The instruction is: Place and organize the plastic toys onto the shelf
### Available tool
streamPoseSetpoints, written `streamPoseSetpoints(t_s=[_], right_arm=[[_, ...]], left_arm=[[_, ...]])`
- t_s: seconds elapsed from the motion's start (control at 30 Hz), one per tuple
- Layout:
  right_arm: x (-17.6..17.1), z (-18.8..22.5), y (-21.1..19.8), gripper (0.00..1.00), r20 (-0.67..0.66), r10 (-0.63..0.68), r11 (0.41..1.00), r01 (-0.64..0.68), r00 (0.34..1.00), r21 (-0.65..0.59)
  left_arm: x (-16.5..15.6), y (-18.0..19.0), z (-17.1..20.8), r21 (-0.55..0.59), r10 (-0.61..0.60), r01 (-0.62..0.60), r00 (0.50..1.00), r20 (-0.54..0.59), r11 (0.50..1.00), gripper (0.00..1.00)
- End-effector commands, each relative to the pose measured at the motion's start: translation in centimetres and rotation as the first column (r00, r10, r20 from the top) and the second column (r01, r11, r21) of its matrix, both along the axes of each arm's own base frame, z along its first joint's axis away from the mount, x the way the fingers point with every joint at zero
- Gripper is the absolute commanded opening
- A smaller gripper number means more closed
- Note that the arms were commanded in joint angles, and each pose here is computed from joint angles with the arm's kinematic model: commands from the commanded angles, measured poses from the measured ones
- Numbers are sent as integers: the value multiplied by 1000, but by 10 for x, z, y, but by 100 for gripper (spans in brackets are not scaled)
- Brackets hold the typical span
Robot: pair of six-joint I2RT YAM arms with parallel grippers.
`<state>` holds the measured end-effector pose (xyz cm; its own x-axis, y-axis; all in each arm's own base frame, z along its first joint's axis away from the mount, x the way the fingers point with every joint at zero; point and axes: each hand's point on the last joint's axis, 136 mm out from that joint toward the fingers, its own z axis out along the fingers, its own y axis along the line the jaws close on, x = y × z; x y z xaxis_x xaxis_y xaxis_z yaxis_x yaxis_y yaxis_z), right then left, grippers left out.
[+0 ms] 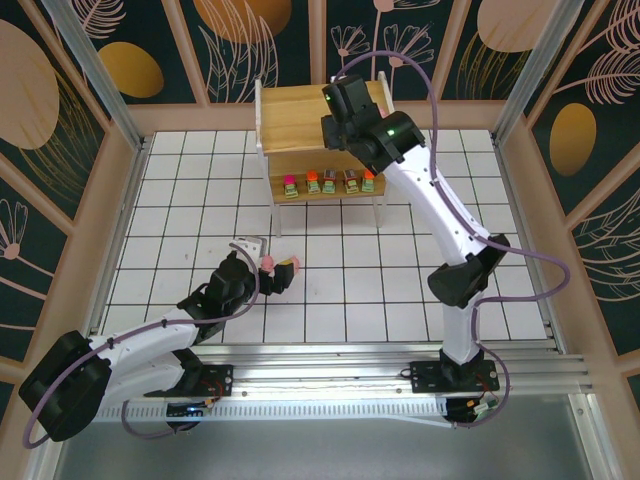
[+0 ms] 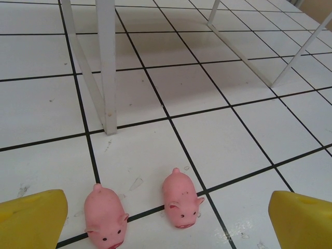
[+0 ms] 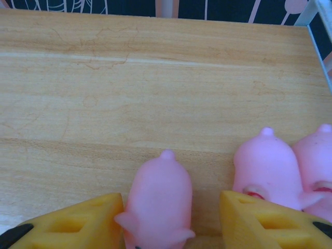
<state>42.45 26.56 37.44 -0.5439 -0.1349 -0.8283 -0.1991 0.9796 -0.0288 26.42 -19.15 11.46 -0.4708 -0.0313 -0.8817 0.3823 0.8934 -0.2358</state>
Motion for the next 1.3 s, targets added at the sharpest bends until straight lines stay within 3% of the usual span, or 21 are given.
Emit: streamPoseSetpoints(t_s=[0.0, 0.43, 0.73, 0.97, 1.27], right_arm=[[-12, 31, -10, 53, 64, -3, 1000, 1, 998, 23], [-38, 51, -14, 54, 107, -4, 1000, 1, 994, 27], [-76, 40, -8, 54, 118, 32, 999, -36, 992, 39], [-101, -1, -17, 53, 62, 43, 997, -46, 997, 56], [-130, -95, -28, 51, -77, 69, 994, -62, 995, 85]], left_arm=[[2, 1, 4, 6, 13, -13, 1000, 11, 1000, 99], [8, 15, 4, 28, 94, -95, 995, 14, 995, 99], [13, 27, -1, 57, 176, -175, 984, 3, 983, 99], [17, 35, -5, 77, 240, -238, 971, -8, 968, 99], [19, 36, -25, 119, 276, -265, 958, -80, 957, 99]])
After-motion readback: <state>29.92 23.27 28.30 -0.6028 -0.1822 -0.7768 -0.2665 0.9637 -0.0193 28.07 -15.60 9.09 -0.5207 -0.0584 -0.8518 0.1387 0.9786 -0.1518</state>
